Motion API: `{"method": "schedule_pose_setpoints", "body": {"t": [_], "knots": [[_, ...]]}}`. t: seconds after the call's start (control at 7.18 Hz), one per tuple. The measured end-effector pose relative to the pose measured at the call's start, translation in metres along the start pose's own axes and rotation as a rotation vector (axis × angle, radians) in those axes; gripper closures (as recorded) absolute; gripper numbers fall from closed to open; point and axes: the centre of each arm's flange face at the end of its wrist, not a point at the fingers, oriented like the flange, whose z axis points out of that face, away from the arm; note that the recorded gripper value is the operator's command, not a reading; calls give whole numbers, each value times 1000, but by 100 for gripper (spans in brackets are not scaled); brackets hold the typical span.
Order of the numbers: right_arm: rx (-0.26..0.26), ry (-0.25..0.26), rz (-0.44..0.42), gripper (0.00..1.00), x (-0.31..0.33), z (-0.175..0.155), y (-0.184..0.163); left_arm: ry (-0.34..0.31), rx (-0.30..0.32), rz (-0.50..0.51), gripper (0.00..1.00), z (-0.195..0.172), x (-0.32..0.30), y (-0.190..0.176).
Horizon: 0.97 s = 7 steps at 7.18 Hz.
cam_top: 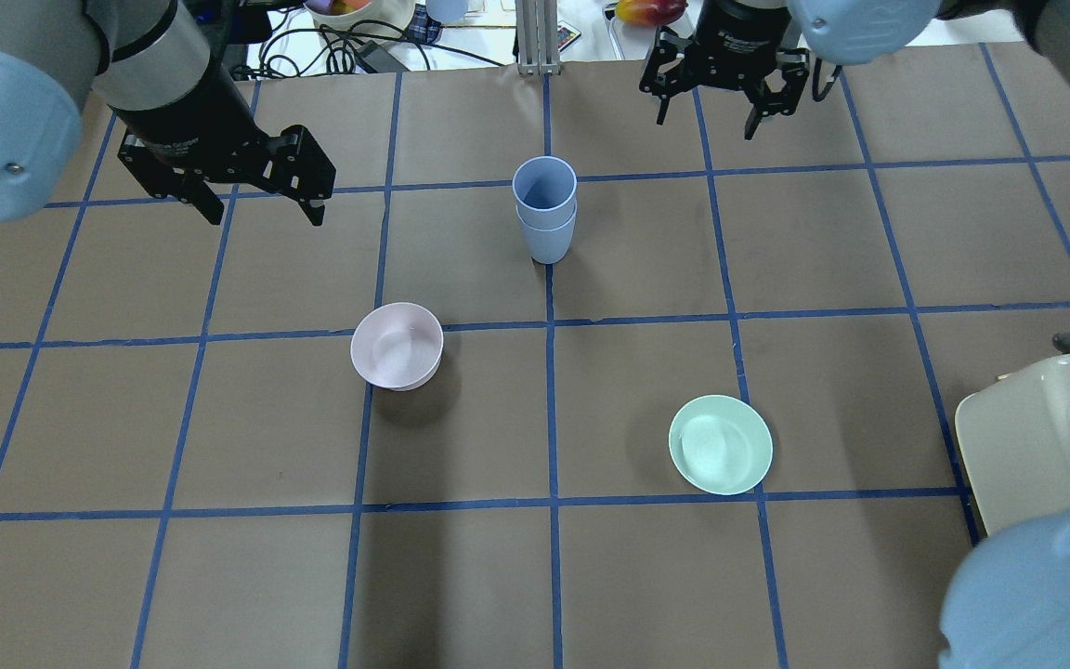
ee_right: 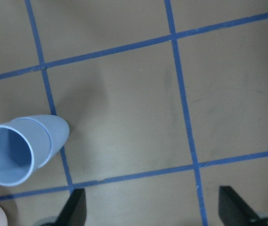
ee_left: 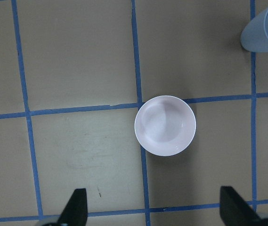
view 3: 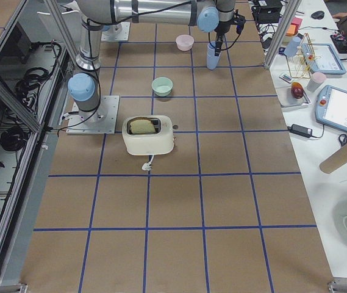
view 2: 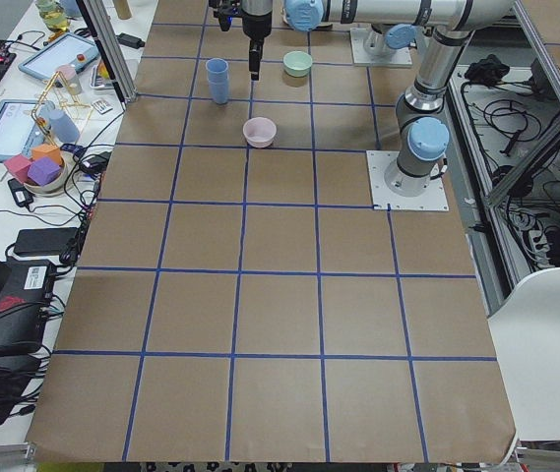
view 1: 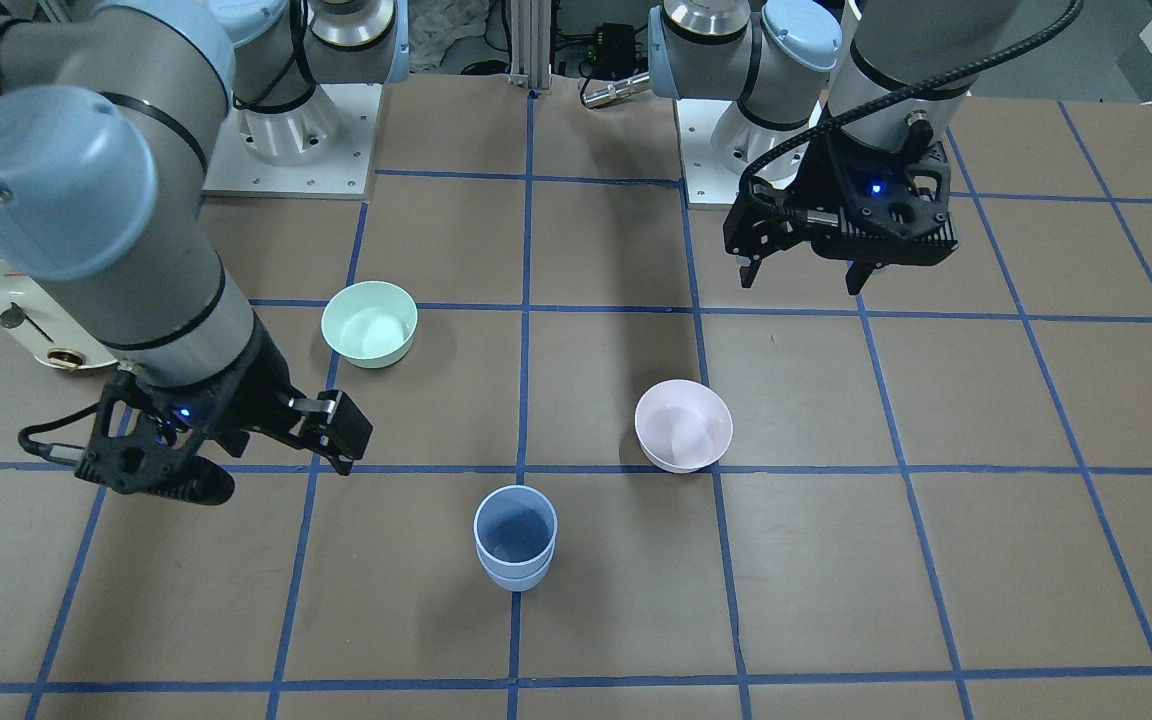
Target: Stack blue cups with both arms
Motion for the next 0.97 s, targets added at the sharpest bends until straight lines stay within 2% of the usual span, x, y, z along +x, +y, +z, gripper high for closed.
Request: {"method": "schedule_pose_setpoints", "body": {"t": [0.42, 0.7, 0.97], "knots": [[-33, 79, -97, 0, 52, -26, 69, -2, 0, 1, 0, 0, 0, 0], [-55, 91, -111, 0, 57, -46, 100, -1, 1, 0, 0, 0, 0, 0], [-63, 94, -114, 0, 59, -52, 108, -1, 0, 0, 0, 0, 1, -1]]}}
